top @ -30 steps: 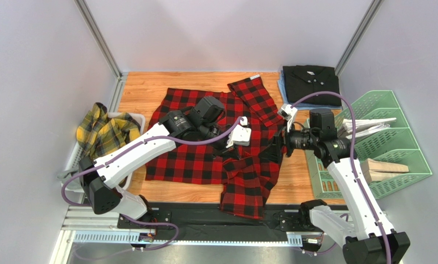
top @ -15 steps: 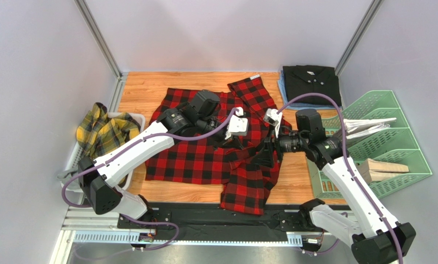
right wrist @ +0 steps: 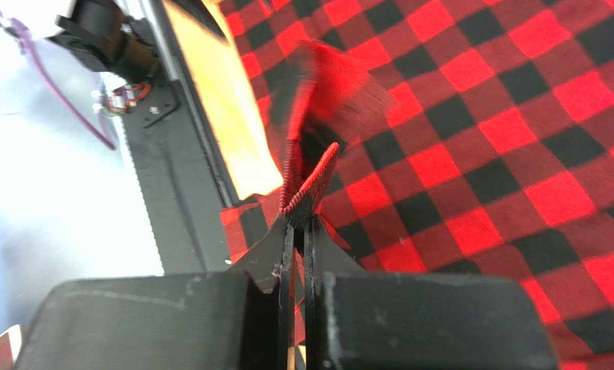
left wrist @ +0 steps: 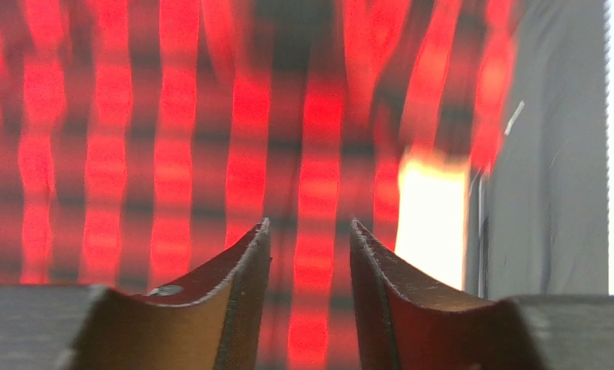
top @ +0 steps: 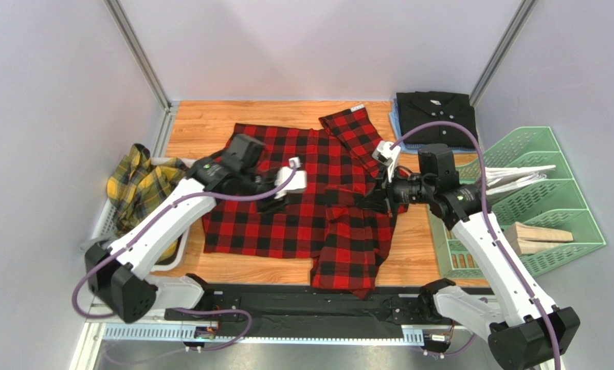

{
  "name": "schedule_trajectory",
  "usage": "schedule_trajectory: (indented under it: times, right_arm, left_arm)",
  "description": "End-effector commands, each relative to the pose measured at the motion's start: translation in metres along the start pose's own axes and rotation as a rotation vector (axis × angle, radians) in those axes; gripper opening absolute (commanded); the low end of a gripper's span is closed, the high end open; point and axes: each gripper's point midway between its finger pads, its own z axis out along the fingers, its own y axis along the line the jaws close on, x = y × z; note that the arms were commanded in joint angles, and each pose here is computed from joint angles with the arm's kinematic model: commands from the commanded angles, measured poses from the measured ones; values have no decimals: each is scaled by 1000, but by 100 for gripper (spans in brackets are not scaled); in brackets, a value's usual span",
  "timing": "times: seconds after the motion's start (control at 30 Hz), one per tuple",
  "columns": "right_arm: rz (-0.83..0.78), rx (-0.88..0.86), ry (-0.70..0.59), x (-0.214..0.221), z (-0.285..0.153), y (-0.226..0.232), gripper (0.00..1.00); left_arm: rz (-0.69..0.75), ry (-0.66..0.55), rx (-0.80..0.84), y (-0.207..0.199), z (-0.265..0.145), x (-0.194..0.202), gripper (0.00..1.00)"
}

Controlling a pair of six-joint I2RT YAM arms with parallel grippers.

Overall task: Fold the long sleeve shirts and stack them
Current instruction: Fold the shirt

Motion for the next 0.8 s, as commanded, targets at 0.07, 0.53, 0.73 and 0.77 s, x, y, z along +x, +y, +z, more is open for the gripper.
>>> schedule_trajectory:
  times: [0.07, 0.53, 0.73, 0.77]
  right_arm:
    - [-72, 111, -44, -19, -22, -16, 0]
    - [-141, 229, -115, -87, -50, -35, 0]
    - [-167, 256, -125, -99, -55, -38, 0]
    - [-170, 261, -126, -100, -56, -39, 0]
  left_arm:
    - [64, 497, -32, -30, -72, 177, 52]
    - [86, 873, 73, -36, -82, 317, 53]
    - [75, 897, 127, -49, -76, 334, 53]
    - [81, 898, 137, -51, -76, 334, 53]
